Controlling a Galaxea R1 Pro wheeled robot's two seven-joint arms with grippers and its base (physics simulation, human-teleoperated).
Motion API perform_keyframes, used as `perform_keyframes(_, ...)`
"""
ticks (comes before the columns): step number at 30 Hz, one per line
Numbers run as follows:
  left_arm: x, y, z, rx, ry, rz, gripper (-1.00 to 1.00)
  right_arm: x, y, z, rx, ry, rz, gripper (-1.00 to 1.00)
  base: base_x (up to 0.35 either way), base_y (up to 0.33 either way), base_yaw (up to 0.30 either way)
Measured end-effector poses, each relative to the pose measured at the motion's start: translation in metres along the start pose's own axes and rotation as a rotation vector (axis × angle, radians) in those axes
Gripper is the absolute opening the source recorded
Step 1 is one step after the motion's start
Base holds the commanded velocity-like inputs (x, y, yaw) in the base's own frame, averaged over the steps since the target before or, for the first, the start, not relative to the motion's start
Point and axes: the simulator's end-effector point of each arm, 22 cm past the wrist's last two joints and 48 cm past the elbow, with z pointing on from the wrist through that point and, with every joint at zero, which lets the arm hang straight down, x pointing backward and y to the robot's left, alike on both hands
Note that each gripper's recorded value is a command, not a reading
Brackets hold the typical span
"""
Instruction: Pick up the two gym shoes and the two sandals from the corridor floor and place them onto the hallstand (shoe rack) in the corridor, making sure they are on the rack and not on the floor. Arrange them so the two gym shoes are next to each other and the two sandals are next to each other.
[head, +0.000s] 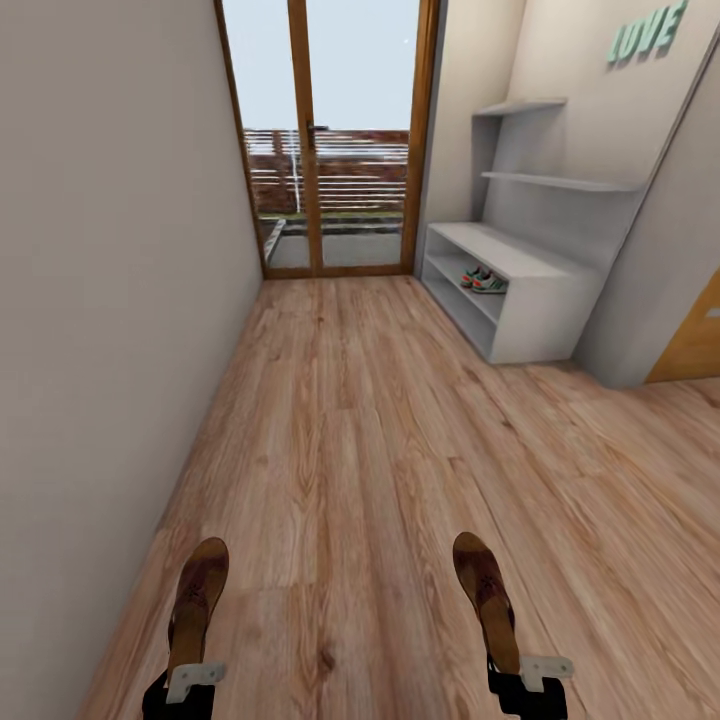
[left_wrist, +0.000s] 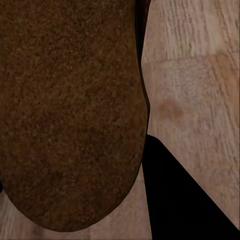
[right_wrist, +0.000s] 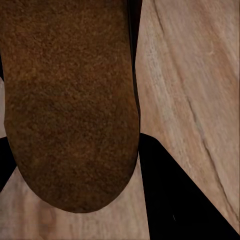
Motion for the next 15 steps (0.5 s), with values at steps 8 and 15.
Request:
perform_keyframes(8,-0.0001,0.0000,0.0000,0.000,0.000,0.000,-1.00,0.0001,0.0000,0.0000,0.000,0.000,0.000,-1.00,0.338,0.000,0.000)
perform_keyframes(15,0.0000,0.0000,0.0000,0.000,0.000,0.000,-1.00,0.0005,0.0000,-0.0001,0.000,0.001,0.000,-1.00,0.338,0.000,0.000)
